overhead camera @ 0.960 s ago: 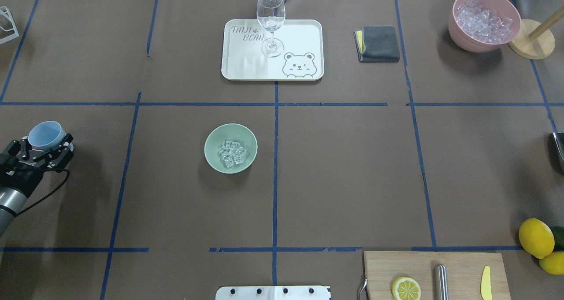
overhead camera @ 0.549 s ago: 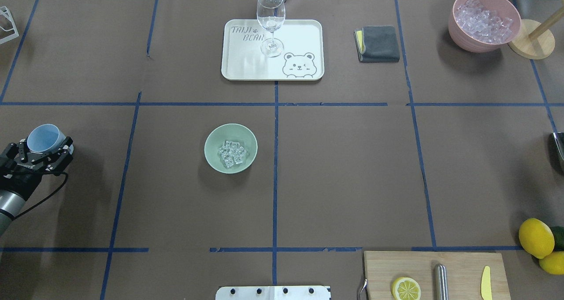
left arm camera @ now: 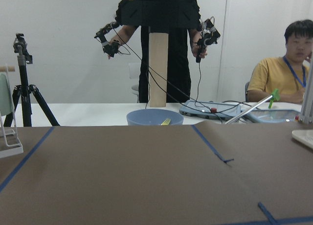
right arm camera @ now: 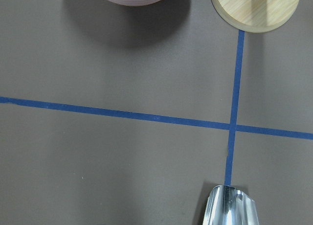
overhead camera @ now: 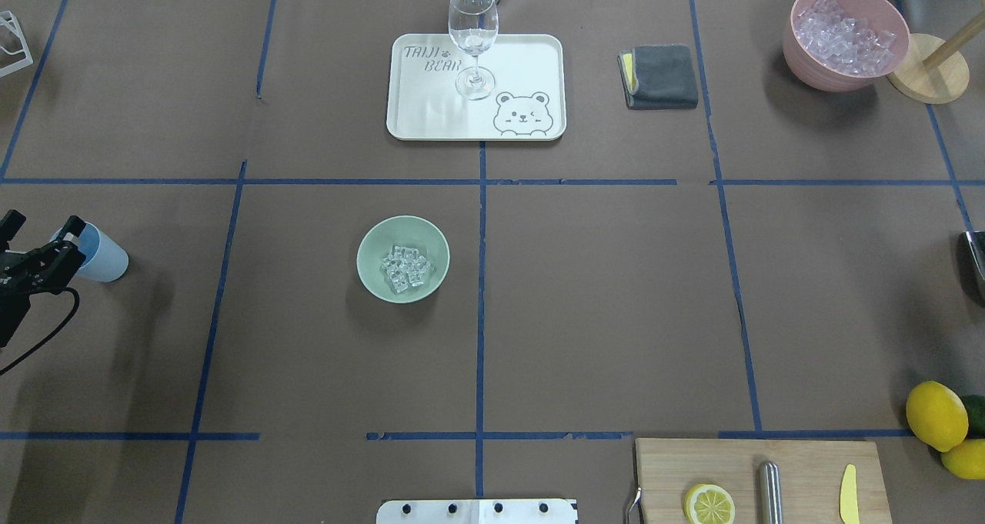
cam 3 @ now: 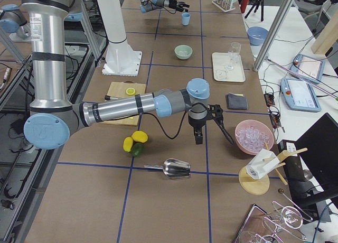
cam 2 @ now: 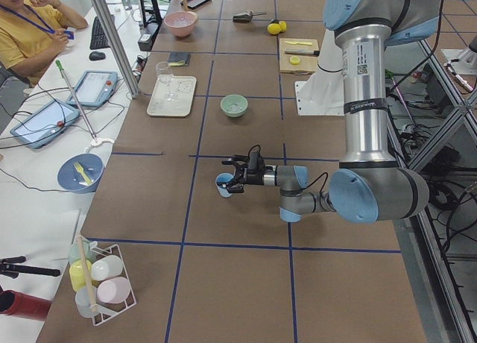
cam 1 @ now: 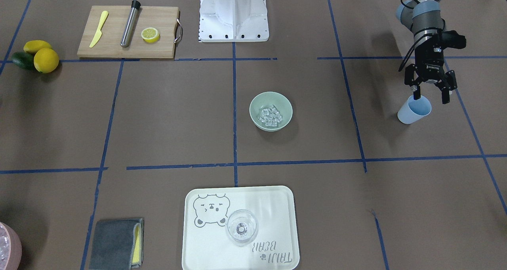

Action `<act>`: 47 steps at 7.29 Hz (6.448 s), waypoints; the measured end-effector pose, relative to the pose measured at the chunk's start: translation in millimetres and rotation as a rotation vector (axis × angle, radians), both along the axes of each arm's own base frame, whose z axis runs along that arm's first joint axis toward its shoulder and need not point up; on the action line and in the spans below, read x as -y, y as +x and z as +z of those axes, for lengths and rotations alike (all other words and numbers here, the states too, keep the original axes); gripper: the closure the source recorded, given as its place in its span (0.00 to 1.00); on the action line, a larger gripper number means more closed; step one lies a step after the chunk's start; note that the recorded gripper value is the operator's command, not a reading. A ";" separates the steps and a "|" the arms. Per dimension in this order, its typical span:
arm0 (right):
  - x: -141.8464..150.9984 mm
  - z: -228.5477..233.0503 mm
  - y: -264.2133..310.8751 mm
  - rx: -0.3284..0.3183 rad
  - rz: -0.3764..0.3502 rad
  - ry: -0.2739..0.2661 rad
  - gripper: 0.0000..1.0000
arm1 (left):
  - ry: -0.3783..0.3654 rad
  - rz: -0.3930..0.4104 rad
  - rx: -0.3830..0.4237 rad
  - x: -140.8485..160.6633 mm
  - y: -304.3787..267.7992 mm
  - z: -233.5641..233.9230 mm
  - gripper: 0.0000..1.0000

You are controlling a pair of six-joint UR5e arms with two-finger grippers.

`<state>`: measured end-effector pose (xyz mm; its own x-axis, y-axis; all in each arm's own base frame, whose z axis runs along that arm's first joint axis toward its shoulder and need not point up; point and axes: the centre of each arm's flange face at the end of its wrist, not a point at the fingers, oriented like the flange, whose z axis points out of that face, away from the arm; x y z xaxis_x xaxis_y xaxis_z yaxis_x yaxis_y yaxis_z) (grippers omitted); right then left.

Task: Pour ice into bowl

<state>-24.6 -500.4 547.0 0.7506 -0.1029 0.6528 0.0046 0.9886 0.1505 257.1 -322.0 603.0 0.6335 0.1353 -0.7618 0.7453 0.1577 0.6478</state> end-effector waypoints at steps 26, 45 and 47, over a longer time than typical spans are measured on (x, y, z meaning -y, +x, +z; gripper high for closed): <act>-56.3 -441.1 -509.8 0.153 0.197 -0.113 0.01 | -0.838 1.005 0.301 146.8 -301.3 20.8 0.00; -82.4 -398.3 -616.6 0.145 0.143 -0.091 1.00 | -0.849 1.002 0.302 143.9 -302.3 27.9 0.00; -88.0 -405.5 -564.3 0.222 0.153 -0.063 1.00 | -0.848 1.002 0.302 144.0 -302.3 27.5 0.00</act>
<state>-588.9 -412.3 141.5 0.5922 0.0468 0.8045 -0.1721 0.9826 0.0695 -45.1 -466.0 630.5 0.6969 0.1958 -0.6899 -0.0795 0.9772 0.1970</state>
